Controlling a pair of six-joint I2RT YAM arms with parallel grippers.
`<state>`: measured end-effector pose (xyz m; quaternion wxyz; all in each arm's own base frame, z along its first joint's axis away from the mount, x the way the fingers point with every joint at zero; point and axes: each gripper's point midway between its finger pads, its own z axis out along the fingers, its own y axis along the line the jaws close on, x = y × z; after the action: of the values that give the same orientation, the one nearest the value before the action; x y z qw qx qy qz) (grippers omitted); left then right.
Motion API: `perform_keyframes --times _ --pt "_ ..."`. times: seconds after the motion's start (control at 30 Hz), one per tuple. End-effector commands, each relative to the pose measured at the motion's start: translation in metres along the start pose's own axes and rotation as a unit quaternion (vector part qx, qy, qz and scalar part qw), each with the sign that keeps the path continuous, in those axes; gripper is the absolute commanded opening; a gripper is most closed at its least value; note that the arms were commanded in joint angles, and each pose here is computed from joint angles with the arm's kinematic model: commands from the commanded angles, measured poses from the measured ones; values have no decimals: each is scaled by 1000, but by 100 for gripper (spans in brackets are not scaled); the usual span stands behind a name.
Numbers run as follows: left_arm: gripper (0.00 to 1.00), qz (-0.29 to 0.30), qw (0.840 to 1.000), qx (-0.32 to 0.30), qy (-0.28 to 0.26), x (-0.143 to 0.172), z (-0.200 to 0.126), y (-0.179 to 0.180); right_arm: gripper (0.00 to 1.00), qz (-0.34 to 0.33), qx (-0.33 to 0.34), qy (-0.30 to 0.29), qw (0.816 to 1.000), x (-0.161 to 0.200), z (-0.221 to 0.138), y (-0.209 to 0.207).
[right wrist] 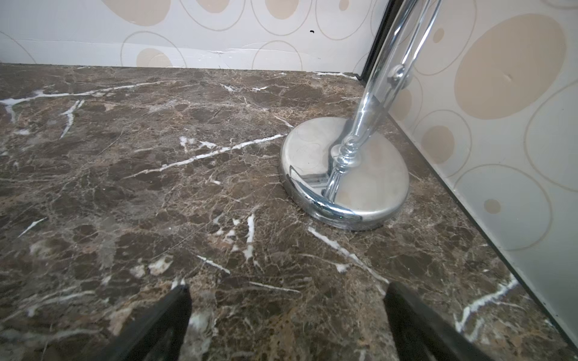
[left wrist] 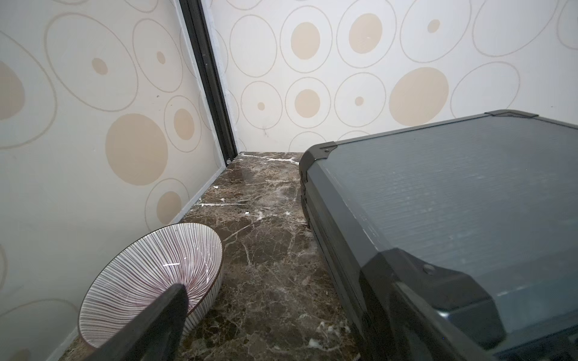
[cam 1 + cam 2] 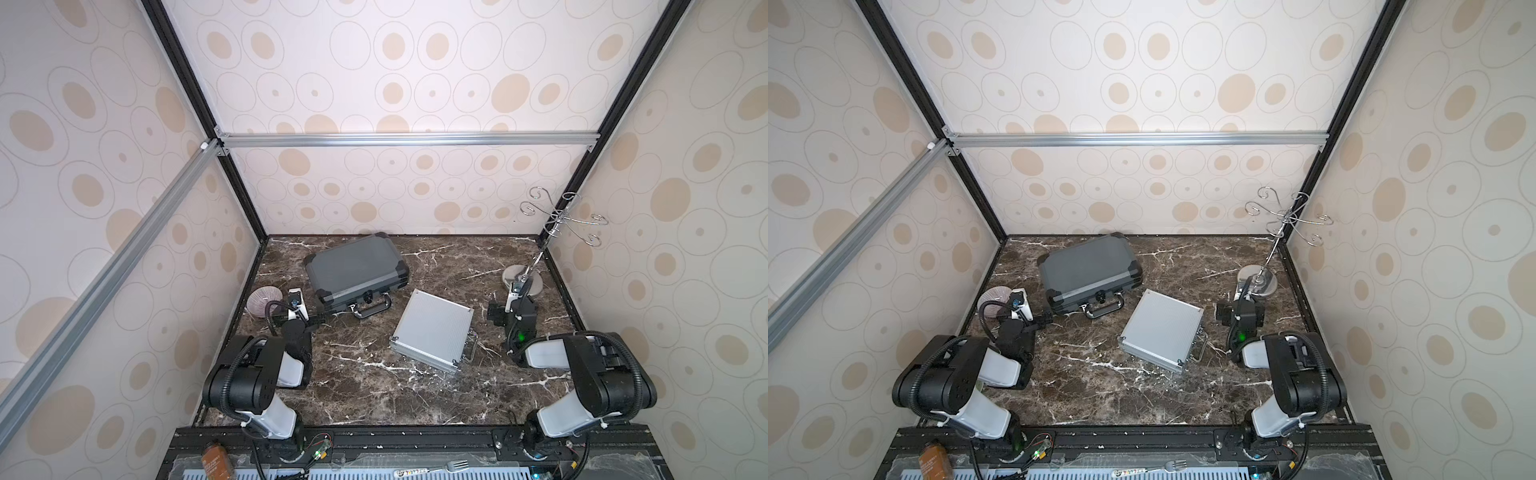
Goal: Open the poker set cases
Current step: Move the poker set case to the center of the board.
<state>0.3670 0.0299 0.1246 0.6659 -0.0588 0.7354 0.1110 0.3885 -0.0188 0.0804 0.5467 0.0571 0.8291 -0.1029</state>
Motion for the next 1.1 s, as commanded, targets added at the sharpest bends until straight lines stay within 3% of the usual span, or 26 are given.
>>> perform_keyframes --times 0.0,0.73,0.83,1.07 --pt "100 2 1000 14 -12 -9 3 -5 99 8 2 -10 1000 -8 0 -1" --pt "100 0 1000 13 -9 -8 5 -5 99 8 2 -11 1000 -9 0 -1" --pt "100 -20 999 -36 -13 -7 0 13 99 8 2 -10 1000 -9 0 -1" --pt "100 -22 999 -40 -13 -8 0 15 99 8 2 -11 1000 -9 0 -1"
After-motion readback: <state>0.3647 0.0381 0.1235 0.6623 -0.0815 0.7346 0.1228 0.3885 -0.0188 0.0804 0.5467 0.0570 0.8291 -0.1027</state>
